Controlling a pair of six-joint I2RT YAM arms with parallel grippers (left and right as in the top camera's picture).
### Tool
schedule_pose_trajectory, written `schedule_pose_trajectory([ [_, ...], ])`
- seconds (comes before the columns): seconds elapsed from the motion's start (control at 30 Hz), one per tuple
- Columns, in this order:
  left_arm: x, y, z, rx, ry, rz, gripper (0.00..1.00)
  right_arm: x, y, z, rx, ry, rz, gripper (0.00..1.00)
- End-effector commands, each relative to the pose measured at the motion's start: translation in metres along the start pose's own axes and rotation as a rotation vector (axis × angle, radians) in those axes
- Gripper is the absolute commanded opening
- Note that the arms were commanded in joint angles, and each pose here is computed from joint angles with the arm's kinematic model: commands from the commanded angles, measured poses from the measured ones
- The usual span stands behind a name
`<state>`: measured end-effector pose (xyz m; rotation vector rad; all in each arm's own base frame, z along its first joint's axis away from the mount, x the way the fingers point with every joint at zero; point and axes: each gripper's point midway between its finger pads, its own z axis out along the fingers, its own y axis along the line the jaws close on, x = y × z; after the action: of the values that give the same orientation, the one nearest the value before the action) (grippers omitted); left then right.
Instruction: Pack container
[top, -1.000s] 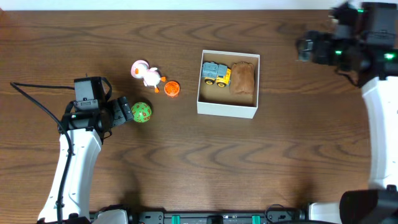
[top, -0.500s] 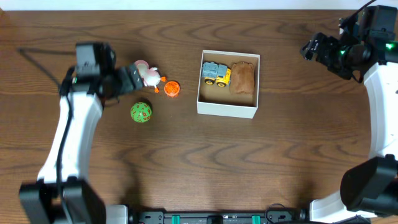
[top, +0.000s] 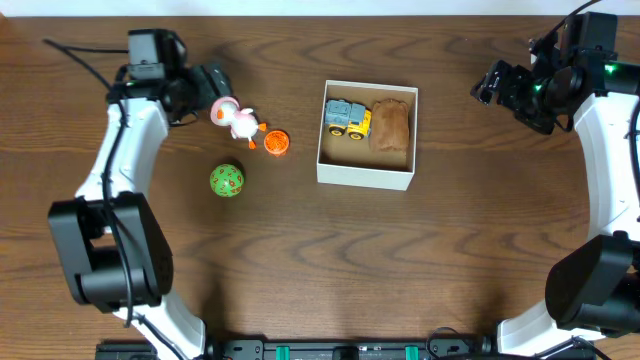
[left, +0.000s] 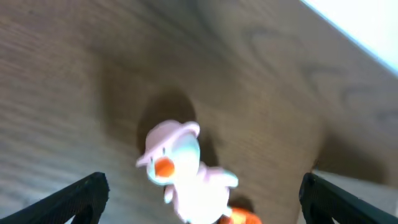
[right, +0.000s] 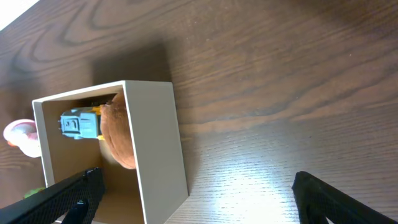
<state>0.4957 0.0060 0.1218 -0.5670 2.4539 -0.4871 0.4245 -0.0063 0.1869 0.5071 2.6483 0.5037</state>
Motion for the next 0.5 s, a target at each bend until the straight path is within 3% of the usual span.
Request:
schedule_pose_trajectory([
  [0.0,-0.007,-0.002,0.010,0.143,0.048,-0.175,0.99,0.004,0.005,0.003,-0.008,0.015,0.001,0.99],
  [0.47,0.022,0.018,0.064,0.166,0.166,-0.263,0.92,0.006,0.004,0.003,-0.005,0.021,0.003,0.99],
])
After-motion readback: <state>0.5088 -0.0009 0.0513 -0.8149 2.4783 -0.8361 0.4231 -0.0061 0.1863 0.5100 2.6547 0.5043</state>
